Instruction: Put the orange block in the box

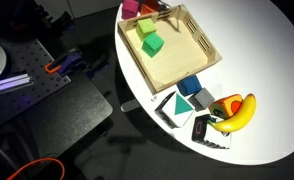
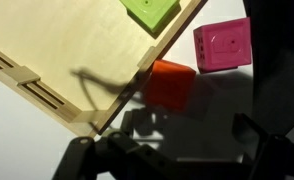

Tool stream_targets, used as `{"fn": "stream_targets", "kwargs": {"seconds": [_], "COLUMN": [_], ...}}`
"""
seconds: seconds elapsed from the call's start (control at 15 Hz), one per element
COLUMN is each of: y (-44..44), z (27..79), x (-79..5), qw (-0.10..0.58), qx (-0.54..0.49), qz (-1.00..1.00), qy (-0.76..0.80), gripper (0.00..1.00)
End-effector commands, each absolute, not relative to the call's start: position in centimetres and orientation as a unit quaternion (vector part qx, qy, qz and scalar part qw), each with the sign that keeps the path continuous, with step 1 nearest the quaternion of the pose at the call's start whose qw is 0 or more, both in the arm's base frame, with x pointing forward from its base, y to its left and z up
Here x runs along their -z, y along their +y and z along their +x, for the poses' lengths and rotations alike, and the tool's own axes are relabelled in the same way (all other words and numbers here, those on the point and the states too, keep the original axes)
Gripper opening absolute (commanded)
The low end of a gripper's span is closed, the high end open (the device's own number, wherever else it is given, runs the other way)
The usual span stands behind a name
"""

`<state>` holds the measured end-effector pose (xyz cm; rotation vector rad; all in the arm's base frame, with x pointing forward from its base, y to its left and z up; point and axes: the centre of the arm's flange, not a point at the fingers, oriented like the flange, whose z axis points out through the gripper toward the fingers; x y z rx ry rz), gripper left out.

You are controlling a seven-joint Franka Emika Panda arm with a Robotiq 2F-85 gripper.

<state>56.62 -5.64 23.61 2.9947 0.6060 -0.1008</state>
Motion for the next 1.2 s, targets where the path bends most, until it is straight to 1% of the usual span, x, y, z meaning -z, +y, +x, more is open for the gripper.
{"fn": "stream_targets", "kwargs": {"seconds": [0.0, 0.47, 1.13], "y": [-5.9, -6.3, -3.9], "z": [56.5, 56.9, 57.4], "x": [-23.3, -21.2, -17.5], "qw": [0.050, 0.079, 0.118], "qx": [0.032, 0.026, 0.043], "qz": [0.979, 0.977, 0.975], "qy": [0.197, 0.196, 0.181], "gripper": [1.00, 1.00, 1.00]}}
